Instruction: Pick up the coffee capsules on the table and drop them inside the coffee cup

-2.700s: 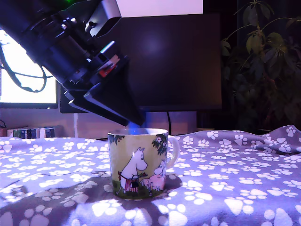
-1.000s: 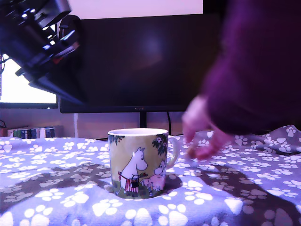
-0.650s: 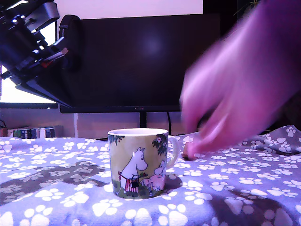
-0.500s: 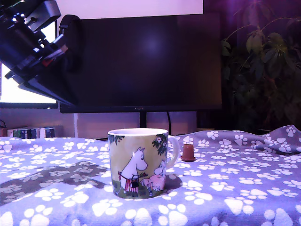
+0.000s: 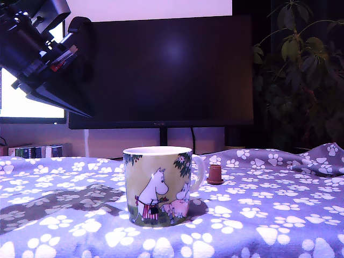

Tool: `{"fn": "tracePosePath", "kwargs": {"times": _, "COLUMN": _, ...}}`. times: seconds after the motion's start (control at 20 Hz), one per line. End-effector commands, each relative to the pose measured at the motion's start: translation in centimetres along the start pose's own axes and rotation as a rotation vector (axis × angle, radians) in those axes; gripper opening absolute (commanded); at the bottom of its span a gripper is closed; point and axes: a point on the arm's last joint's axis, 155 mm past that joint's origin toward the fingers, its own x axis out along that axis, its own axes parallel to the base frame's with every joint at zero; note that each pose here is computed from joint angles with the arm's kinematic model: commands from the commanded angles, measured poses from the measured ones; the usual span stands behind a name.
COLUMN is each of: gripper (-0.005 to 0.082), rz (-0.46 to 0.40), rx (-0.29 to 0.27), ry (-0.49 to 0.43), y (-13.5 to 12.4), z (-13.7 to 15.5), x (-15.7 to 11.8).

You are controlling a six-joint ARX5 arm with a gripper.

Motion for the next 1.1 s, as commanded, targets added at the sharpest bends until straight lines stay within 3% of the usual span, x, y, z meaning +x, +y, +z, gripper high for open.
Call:
{"fn": "tracePosePath", "kwargs": {"times": 0.0, "gripper": -0.0019, "rz": 0.000, "rx": 0.009, "ry": 0.003, "y": 0.1, "z": -0.2, "x": 0.1}}
{"fn": "tracePosePath", "kwargs": {"times": 0.35, "gripper": -0.0018, "rz": -0.004, "rx": 0.028, "ry": -0.031, "y": 0.0, "z": 0.6, "x": 0.1}}
{"fn": "tracePosePath", "kwargs": {"times": 0.5, "gripper": 0.0068, "rz": -0.036, "rx": 0.144, "ry": -0.105, "y": -0.6, "z": 2.4, "x": 0.0}}
{"fn": "tracePosePath", "kwargs": {"times": 0.65, "gripper": 0.0111, "rz": -0.054, "rx": 0.189, "ry": -0.195, "y": -1.0, "z": 4.6, "x": -0.2}}
{"fn": "tracePosePath", "kwargs": {"times": 0.8, "gripper": 0.0121, "rz": -0.126, "rx": 0.219, "ry": -0.264, "y": -1.9, "z": 5.9, "x": -0.3}}
{"fn": "tracePosePath", "kwargs": {"times": 0.9, "gripper": 0.0200, "rz": -0.159, "rx": 0.233, "ry": -0.277, "y": -2.2, "z": 6.0, "x": 0.3}}
{"fn": "tracePosePath", "kwargs": {"times": 1.05, "gripper": 0.0422, "rz": -0.196, "rx": 0.227, "ry": -0.262, "y": -2.1, "z": 5.3, "x": 1.3}}
